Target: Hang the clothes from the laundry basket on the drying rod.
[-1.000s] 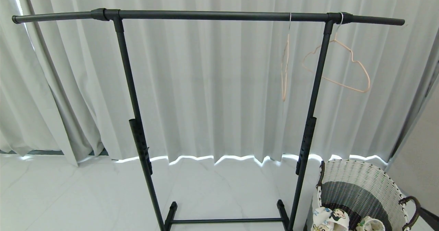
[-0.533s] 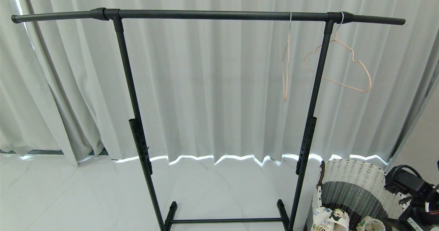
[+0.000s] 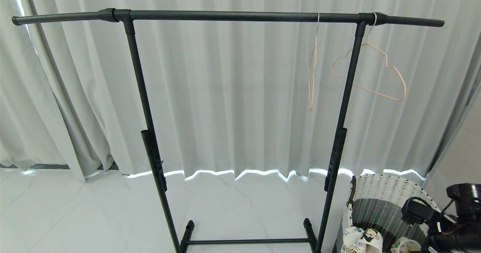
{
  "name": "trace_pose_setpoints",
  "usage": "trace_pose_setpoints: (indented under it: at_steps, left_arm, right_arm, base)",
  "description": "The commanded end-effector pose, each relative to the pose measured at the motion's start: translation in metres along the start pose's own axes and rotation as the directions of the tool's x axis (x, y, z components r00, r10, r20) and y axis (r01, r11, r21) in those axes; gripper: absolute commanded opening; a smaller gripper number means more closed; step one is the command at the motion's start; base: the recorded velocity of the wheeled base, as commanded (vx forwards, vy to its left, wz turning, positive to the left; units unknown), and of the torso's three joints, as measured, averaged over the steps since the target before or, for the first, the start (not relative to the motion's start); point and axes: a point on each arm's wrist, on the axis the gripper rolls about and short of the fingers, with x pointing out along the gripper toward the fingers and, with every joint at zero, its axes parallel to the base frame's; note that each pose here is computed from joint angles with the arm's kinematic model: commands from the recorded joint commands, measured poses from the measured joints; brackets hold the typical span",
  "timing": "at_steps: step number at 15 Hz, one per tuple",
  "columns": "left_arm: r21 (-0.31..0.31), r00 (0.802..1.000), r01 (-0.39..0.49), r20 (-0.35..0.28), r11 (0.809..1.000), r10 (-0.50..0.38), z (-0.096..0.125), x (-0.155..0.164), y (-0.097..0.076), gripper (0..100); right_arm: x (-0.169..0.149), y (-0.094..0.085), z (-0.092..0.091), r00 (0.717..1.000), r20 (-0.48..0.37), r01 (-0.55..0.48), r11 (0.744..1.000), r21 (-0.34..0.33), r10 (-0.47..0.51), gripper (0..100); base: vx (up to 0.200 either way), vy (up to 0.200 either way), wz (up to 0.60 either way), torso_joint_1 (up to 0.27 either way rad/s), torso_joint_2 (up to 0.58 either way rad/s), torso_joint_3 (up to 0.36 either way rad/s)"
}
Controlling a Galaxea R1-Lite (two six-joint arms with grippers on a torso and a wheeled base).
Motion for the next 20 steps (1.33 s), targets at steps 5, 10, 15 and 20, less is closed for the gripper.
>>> trace_pose_setpoints:
  at_steps: [5,10,15,20]
  left_arm:
    - [-0.006,1.000,-0.001,0.002,1.000,0.001,0.000,0.000,0.000,100]
    - [-0.007,1.000,-0.001,0.000,1.000,0.001,0.000,0.000,0.000,100]
    - [0.008,1.000,0.001,0.002,1.000,-0.001,0.000,0.000,0.000,100]
    - [0.003,1.000,0.001,0.000,1.000,-0.001,0.000,0.000,0.000,100]
  right_arm:
    - [0.040,-0.007,0.000,0.999,0.009,0.033,0.999,-0.003,-0.033,100]
    - [0.040,-0.008,-0.001,0.997,-0.003,0.080,0.997,-0.002,-0.080,0]
    - [-0.020,-0.016,0.000,0.973,0.014,0.231,0.972,0.033,-0.232,0]
    - [-0.138,-0.011,-0.004,0.964,-0.025,0.267,0.956,0.121,-0.266,0]
  base:
    - [0.000,0.000,0.00,0.000,0.00,0.000]
    - [0.000,0.000,0.00,0.000,0.00,0.000]
    - [0.000,0.000,0.00,0.000,0.00,0.000]
    - [0.000,0.000,0.00,0.000,0.00,0.000]
